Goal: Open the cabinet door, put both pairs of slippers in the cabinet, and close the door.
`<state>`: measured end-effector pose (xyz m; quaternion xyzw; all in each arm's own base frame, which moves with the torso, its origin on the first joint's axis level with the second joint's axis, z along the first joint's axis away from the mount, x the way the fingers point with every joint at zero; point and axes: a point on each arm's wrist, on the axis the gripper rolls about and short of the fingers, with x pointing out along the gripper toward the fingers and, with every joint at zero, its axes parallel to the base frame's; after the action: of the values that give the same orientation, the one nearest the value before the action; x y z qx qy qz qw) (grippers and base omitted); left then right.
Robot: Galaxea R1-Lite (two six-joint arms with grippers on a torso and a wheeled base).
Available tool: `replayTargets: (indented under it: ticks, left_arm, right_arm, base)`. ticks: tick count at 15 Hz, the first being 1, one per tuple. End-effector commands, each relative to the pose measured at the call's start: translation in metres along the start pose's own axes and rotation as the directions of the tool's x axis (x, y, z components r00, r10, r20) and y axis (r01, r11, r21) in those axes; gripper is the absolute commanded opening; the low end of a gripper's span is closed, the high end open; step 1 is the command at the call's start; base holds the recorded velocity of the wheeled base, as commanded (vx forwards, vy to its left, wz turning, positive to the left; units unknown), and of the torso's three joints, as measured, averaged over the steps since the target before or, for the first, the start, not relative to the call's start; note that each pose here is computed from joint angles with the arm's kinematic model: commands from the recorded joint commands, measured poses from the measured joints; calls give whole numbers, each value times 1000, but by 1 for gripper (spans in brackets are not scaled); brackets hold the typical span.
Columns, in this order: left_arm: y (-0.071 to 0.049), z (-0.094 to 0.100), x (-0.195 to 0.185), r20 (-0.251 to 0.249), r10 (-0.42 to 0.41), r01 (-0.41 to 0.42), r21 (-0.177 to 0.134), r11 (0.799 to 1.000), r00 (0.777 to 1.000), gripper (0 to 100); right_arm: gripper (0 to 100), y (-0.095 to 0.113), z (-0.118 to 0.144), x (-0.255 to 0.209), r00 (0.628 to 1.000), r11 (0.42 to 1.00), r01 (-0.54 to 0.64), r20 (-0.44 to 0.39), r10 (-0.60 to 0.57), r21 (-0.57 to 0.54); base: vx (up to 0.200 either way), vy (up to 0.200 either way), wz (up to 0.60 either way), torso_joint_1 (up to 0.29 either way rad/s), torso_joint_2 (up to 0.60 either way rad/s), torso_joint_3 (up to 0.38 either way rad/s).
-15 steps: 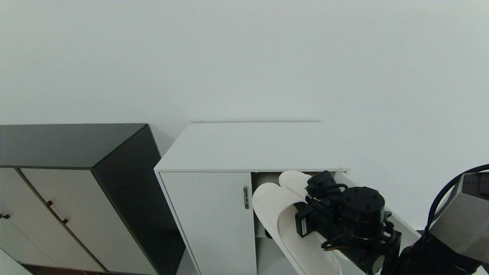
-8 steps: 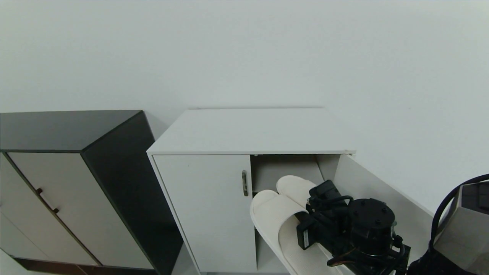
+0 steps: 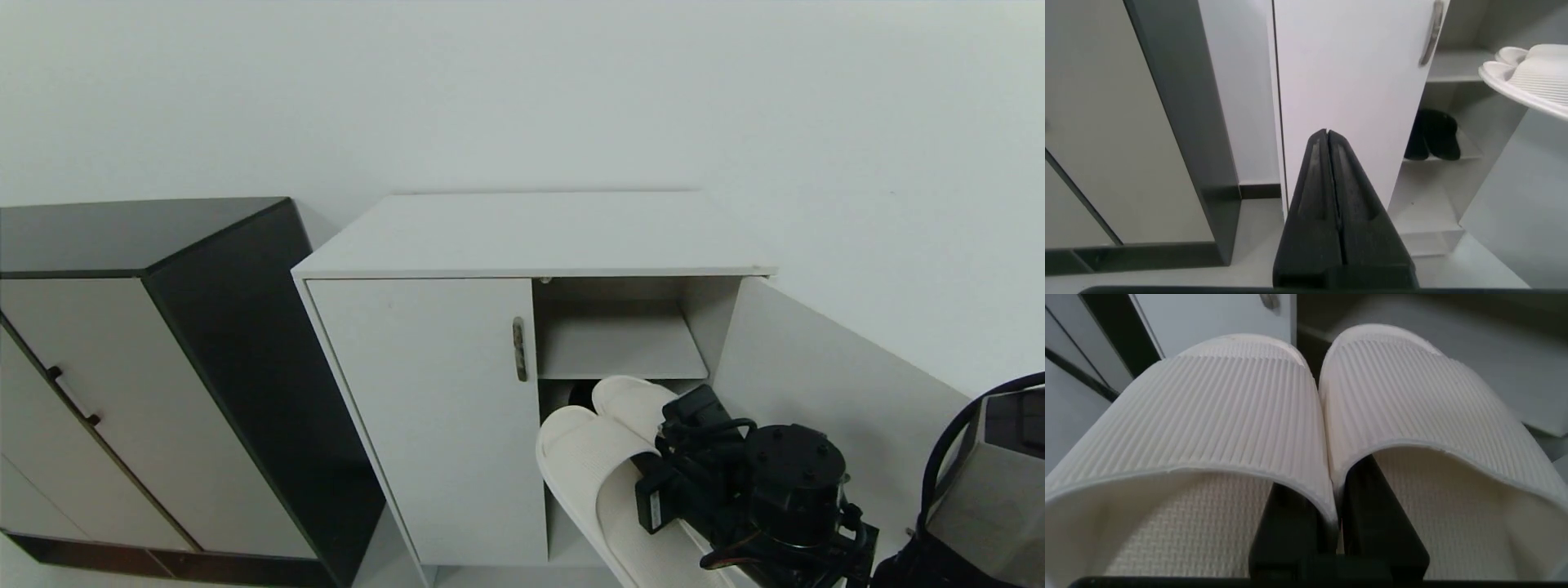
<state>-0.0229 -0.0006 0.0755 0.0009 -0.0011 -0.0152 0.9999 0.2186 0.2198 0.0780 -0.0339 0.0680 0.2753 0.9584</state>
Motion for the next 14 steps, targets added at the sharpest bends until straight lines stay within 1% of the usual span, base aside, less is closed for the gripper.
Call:
replayTargets:
  ticks: [1,5,8,11,13,14]
  left_arm:
    - [0,0,0,-1,0,0,0,1000,1000,0]
    - [0,0,0,-1,0,0,0,1000,1000,0]
    - [0,0,0,-1,1,-1,0,1000,1000,0]
    - [0,0,0,-1,0,0,0,1000,1000,0]
    - [0,0,0,-1,1,-1,0,1000,1000,0]
    - [0,0,0,-1,0,0,-2,1000,1000,0]
  right_arm:
    - [0,0,-1,0,1000,1000,-1,-4,1,0]
    - [0,-2,-5,3,1000,1000,8,-7,-8,0]
    - [0,-7,-9,6,1000,1000,23,12,-23,6]
    - [0,-6,-9,7,999,1000,17,31,-17,0]
    - [0,-6,-17,9,999,999,18,33,-17,-44]
    - [0,-5,-22,11,1000,999,22,19,-21,-49]
  base:
    - [0,0,0,-173,481,310]
    - [0,0,0,-152,475,327]
    - [0,0,0,-126,456,339]
    - [0,0,0,-92,456,362]
    - [0,0,0,-56,420,359]
    - [0,0,0,-27,251,207]
